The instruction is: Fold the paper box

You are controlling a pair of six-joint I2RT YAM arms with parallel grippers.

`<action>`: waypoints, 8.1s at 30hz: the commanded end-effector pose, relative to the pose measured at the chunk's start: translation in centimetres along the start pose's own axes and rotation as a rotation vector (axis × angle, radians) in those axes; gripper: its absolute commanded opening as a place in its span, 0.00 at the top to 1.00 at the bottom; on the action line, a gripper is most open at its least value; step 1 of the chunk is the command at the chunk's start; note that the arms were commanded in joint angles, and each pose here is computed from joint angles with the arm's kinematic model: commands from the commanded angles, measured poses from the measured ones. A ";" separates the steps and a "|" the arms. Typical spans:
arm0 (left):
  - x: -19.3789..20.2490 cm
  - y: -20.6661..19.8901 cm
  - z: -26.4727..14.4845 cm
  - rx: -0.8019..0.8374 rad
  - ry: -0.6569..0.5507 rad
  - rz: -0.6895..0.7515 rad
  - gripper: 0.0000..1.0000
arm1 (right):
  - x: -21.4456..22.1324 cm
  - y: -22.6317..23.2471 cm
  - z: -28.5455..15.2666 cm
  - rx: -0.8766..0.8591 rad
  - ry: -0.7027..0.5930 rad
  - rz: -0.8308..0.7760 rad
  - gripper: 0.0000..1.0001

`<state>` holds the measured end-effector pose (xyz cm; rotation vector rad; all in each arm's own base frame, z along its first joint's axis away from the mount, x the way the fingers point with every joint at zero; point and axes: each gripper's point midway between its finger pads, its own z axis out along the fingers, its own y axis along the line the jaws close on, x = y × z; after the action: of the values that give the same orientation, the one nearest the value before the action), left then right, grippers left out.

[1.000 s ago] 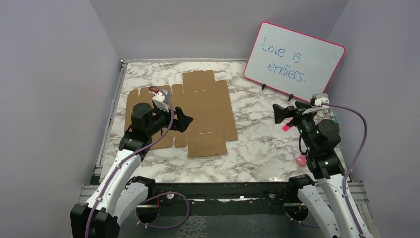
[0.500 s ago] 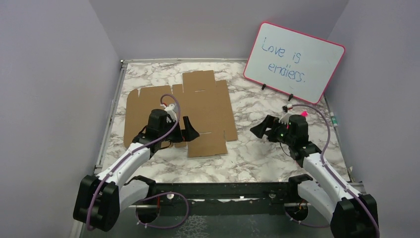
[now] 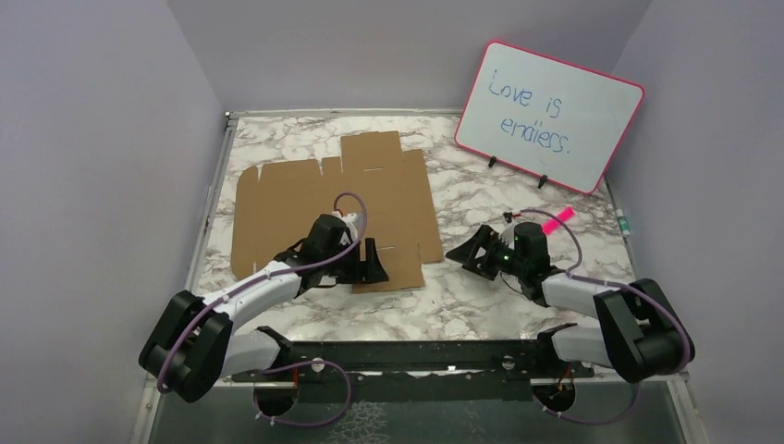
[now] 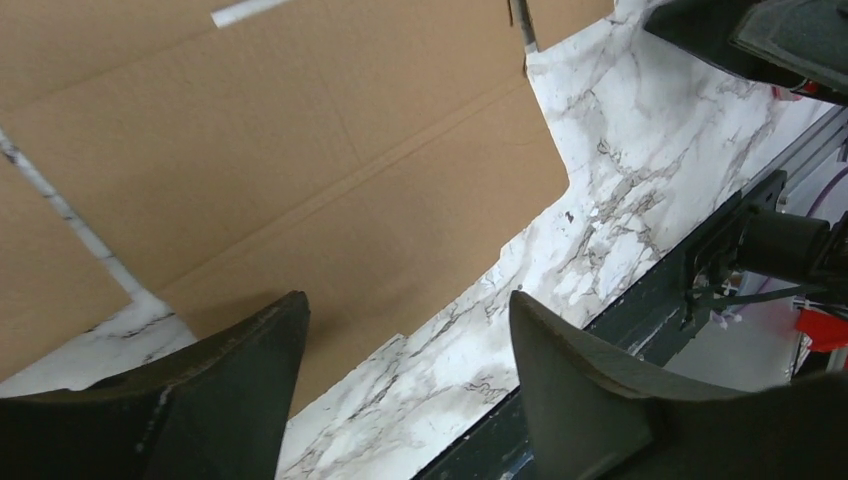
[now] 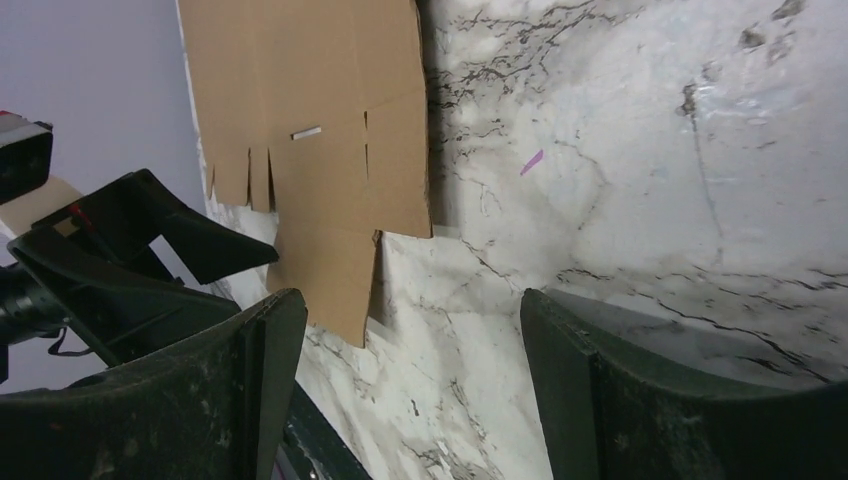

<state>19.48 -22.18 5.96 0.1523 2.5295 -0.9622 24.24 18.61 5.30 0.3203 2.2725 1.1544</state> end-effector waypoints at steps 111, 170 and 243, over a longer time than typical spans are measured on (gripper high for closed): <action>-22.3 8.0 -11.8 -0.324 -0.433 0.072 0.01 | -12.8 4.6 1.3 -0.486 0.280 -0.051 0.99; -6.4 11.0 -5.1 -0.162 -0.063 -0.335 0.04 | -9.2 4.5 0.0 -0.053 0.016 -0.447 0.16; -20.4 5.5 -6.2 -0.059 -0.329 -0.097 0.01 | -7.7 8.8 3.8 -0.102 0.059 -0.519 0.08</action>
<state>34.37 -13.99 15.00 -0.1519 2.3040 -0.8483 30.14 21.32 12.19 -0.2828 2.2308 0.9577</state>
